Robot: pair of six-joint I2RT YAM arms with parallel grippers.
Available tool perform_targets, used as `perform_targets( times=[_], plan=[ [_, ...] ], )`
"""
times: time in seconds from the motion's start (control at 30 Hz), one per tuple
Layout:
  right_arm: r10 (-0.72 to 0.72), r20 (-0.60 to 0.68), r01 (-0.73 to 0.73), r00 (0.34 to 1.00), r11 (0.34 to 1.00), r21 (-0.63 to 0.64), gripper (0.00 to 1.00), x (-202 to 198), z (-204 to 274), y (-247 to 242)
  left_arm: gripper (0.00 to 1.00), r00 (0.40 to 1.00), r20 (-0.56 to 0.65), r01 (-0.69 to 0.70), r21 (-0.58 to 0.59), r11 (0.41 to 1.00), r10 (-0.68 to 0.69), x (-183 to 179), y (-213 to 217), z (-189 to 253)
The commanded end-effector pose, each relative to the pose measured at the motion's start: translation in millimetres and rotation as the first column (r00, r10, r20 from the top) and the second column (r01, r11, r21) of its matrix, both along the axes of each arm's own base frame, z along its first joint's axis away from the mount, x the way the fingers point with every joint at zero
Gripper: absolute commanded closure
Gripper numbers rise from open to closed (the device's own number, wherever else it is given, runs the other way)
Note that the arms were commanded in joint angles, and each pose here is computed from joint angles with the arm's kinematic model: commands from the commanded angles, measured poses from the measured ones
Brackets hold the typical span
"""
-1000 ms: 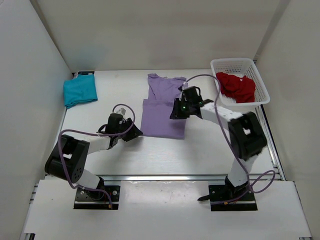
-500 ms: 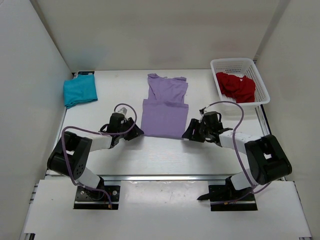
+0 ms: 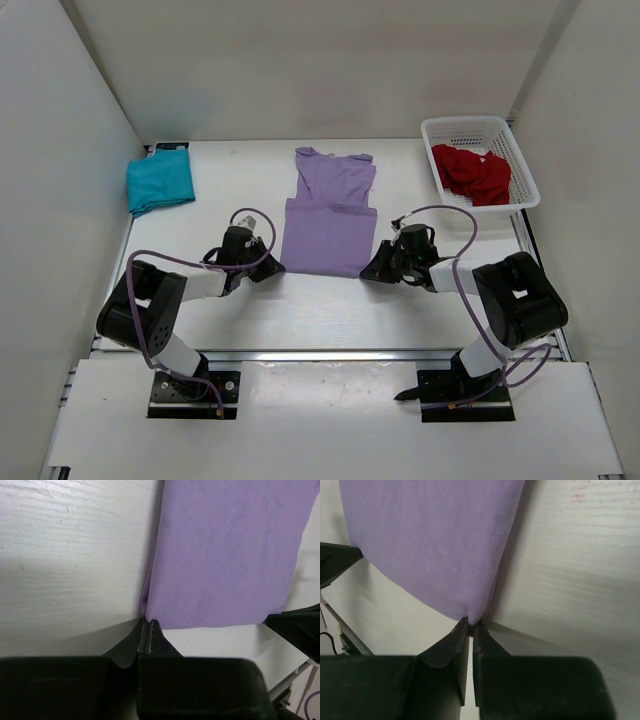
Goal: Fold and stack the t-shirts
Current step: Grab one side of the 2/3 rectangular tshirt with both arms
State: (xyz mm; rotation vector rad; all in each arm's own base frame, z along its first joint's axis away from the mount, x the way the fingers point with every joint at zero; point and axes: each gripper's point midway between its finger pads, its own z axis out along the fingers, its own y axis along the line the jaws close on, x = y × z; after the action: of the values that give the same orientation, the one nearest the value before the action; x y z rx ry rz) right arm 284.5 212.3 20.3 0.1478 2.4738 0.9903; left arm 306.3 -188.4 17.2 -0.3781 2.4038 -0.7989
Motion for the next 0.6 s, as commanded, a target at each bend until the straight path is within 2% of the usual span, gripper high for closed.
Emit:
perform_targets(
  times=[0.0, 0.07, 0.17, 0.2, 0.3, 0.37, 0.47, 0.5, 0.57],
  plan=[
    [-0.004, 0.079, 0.005, 0.997, 1.000, -0.021, 1.00, 7, 19, 2, 1.00, 0.999, 0.034, 0.004, 0.024, 1.000, -0.005, -1, -1, 16],
    [0.008, 0.082, -0.005, 0.997, 0.999, -0.039, 1.00, -5, 22, 1, 1.00, 0.999, 0.038, 0.033, 0.034, 0.999, -0.035, -15, -2, 21],
    [0.040, 0.039, -0.036, 0.998, 0.994, -0.101, 1.00, -53, 10, -2, 1.00, 0.996, 0.054, 0.071, 0.084, 0.994, -0.076, -44, 4, 32],
    [0.035, 0.039, -0.030, 0.999, 0.992, -0.121, 1.00, -67, 6, -8, 1.00, 0.996, 0.009, 0.089, 0.114, 0.989, -0.091, -64, 13, 18],
    [0.048, 0.003, -0.047, 0.999, 0.988, -0.145, 1.00, -109, 5, -9, 1.00, 0.993, -0.010, 0.117, 0.139, 0.983, -0.117, -105, 28, 13],
    [0.063, 0.025, -0.058, 0.998, 0.986, -0.157, 1.00, -123, 15, -5, 1.00, 0.990, -0.015, 0.140, 0.141, 0.980, -0.140, -129, 33, 14],
    [0.069, 0.086, -0.058, 0.994, 0.990, -0.126, 1.00, -119, 47, 1, 1.00, 0.991, 0.078, 0.104, 0.088, 0.991, -0.110, -134, 36, 50],
    [0.064, 0.119, -0.049, 0.991, 0.991, -0.124, 1.00, -108, 60, -1, 1.00, 0.985, 0.142, 0.094, 0.054, 0.994, -0.101, -122, 31, 81],
    [0.058, 0.156, -0.039, 0.986, 0.992, -0.119, 1.00, -88, 77, -3, 1.00, 0.977, 0.197, 0.073, 0.045, 0.996, -0.080, -99, 31, 110]
  ],
)
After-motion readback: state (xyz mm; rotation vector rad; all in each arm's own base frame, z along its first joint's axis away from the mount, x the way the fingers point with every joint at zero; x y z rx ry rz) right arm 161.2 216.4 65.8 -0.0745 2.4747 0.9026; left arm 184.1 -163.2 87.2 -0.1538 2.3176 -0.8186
